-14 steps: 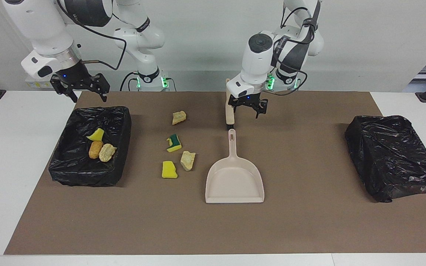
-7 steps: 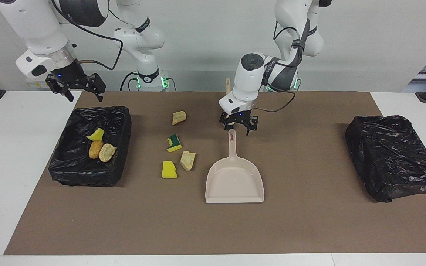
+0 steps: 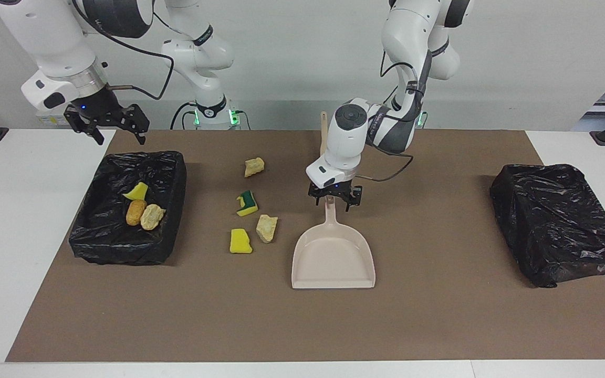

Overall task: Sweep and dump trash in bin
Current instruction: 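Grasp the dustpan handle with the left gripper and lift it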

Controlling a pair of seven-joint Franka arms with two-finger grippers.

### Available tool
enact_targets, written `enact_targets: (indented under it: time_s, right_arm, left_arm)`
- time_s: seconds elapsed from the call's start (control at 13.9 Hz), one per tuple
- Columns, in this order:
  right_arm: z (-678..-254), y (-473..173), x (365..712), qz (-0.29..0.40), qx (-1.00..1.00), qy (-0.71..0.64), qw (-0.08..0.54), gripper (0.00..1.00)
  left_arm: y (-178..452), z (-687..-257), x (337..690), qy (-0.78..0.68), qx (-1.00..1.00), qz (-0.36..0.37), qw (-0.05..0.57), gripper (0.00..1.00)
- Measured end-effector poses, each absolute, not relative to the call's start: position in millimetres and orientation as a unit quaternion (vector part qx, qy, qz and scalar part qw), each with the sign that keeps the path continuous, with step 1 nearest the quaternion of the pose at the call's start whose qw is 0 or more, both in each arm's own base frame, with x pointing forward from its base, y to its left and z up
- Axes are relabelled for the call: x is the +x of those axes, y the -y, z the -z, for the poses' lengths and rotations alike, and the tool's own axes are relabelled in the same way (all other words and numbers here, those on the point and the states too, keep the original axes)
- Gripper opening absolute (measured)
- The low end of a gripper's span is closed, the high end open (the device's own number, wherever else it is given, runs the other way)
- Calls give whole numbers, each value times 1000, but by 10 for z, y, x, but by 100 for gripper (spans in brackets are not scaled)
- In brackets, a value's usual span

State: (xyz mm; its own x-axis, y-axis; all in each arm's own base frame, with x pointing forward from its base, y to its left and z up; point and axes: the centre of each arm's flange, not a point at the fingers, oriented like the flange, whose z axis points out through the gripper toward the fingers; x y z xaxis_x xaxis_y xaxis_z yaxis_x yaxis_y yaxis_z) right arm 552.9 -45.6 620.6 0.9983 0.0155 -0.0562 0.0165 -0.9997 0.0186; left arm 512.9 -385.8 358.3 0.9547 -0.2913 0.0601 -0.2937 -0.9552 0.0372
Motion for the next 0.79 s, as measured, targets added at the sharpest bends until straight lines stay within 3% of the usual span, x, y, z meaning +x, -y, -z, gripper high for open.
enact_targets:
  time_s: [0.36,0.58,0.79]
  right_arm:
    - [-6206,364,5536,28,999,-16,10,100]
    - [-6206,365,5536,28,999,-16,10,100]
    - [-6206,364,5536,28,999,-16,10,100]
  left_arm:
    - [3860,-3590,5132,148,988,-27,23,40]
    - [3853,-3591,5137,150,988,-27,22,33]
    - [3808,-3613,5172,180,983,-29,20,33]
